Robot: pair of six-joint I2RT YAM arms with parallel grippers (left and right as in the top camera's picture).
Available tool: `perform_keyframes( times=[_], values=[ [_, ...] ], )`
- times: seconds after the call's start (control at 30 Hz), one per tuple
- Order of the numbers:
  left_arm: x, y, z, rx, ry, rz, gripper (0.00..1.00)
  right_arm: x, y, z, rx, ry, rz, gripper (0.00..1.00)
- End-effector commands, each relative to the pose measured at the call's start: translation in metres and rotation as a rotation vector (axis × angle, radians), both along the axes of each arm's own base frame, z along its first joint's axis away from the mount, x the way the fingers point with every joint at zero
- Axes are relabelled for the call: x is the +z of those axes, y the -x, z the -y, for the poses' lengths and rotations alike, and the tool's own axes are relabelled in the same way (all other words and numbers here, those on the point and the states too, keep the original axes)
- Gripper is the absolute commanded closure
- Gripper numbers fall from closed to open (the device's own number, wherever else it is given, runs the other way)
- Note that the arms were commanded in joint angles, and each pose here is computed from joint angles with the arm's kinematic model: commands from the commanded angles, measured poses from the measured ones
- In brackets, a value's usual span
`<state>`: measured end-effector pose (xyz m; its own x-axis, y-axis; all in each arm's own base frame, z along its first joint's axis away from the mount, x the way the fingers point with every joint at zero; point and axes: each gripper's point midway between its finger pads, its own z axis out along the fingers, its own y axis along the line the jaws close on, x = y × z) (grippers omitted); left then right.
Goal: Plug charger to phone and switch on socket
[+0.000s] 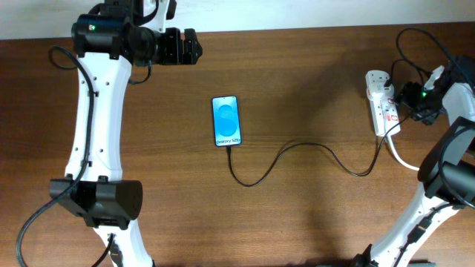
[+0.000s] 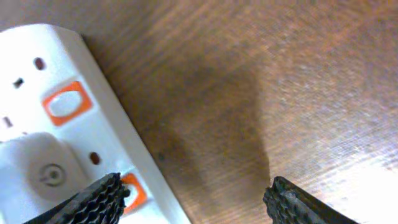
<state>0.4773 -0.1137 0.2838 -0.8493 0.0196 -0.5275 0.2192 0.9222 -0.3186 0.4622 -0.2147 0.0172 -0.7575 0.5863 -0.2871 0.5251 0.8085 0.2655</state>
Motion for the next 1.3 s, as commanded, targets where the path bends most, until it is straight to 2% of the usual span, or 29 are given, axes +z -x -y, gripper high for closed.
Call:
perform_keyframes(
  times=[0.0,0.8,0.9,1.03,1.17,1.23,1.27],
  values=[
    [-0.003,-0.001,0.001,-0.012,-0.006,-0.004,0.01,-0.019,-0.004,-0.032,0.089,-0.052,-0.023,0.22],
    [-0.004,-0.001,0.001,-0.012,-0.006,-0.005,0.01,-0.032,0.017,-0.046,0.093,-0.114,-0.097,0.22],
    [-0.004,-0.001,0.001,-0.012,-0.006,-0.005,0.01,-0.033,0.022,-0.014,-0.039,-0.032,-0.127,0.21],
    [-0.003,-0.001,0.001,-0.012,-0.006,-0.004,0.01,0.010,0.033,0.049,-0.210,-0.011,-0.085,0.21],
    [-0.004,-0.001,0.001,-0.012,-0.006,-0.005,0.01,0.116,0.053,0.102,-0.318,0.044,0.021,0.21],
    [-0.003,-0.001,0.001,-0.012,-0.006,-0.004,0.01,0.168,0.058,0.096,-0.306,0.059,0.076,0.21],
    [-0.003,-0.001,0.001,-0.012,-0.006,-0.004,0.01,0.197,0.054,0.080,-0.227,0.050,0.138,0.20]
  ],
)
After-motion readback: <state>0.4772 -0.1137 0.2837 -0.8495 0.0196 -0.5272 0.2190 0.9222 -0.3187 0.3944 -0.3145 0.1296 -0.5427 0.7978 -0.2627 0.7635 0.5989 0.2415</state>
